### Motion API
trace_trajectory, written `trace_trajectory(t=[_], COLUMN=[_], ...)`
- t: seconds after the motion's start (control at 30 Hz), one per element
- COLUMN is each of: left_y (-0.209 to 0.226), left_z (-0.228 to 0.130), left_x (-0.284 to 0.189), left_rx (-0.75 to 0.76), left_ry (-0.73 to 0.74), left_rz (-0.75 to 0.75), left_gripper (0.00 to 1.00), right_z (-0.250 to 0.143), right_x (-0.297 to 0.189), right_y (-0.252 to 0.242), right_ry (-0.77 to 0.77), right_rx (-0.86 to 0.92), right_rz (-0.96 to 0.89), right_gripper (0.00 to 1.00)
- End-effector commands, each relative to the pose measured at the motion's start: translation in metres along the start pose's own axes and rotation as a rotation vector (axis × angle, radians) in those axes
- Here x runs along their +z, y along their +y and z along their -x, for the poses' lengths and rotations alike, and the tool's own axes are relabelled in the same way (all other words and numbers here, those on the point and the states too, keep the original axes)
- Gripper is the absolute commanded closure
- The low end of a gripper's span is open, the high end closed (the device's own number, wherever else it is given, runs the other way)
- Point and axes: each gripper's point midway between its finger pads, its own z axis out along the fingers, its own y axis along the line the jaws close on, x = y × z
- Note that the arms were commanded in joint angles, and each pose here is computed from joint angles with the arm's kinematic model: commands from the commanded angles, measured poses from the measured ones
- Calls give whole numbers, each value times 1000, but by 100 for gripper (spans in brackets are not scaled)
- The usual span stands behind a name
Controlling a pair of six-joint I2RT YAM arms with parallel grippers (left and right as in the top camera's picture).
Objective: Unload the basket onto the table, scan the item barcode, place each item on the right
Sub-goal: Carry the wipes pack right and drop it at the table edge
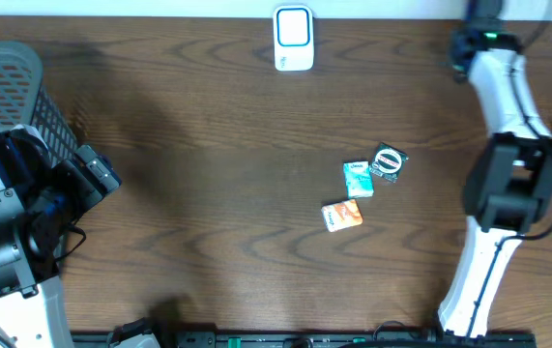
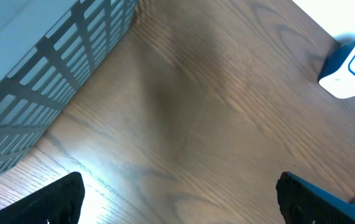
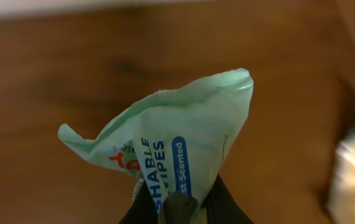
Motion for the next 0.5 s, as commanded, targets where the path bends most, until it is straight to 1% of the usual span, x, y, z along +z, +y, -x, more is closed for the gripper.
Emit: trace_trajectory(t=[0.0, 0.03, 0.07, 0.1, 0.13, 0.17, 0.2, 0.27, 0.3, 0.33, 0.37, 0.4, 0.47], left_y=[-2, -2, -2, -2, -2, -2, -2, -2, -2, -2, -2, -2, -2], left_z=[3, 3, 3, 3, 3, 3, 3, 3, 3, 3, 3, 3, 3], left_x=[-4, -4, -4, -4, -4, -4, -4, -4, -4, -4, -4, -4, -4], left_rx=[-4, -4, -4, -4, -4, -4, -4, -4, -4, -4, -4, -4, -4], left_ry=[-11, -11, -11, -11, -11, -11, -11, -11, -11, -11, -11, -11, -11], left_rz=[-10, -10, -10, -10, -10, -10, -10, -10, -10, -10, -10, -10, -10], left_gripper=[2, 2, 2, 2, 2, 2, 2, 2, 2, 2, 2, 2, 2], right_z=[-18, -26, -32, -43, -57, -65, -69, -81, -87, -90, -91, -93, -96], right_x=[7, 11, 14, 18, 25, 28, 30, 35, 36, 35, 35, 34, 34], right_y=[-41, -54, -62, -73, -82, -82, -81, -69, -55, -43, -35, -27, -14], right_ry=[65, 94, 113, 143, 181, 202, 215, 249, 266, 274, 277, 280, 285], right_rx=[25, 54, 81, 138, 207, 226, 234, 260, 272, 278, 280, 280, 270], right_rz=[-53, -67, -76, -84, -66, -31, -5, 107, 197, 257, 295, 330, 359], right_gripper=[85, 70, 61, 30, 11, 5, 2, 1, 3, 12, 17, 28, 45])
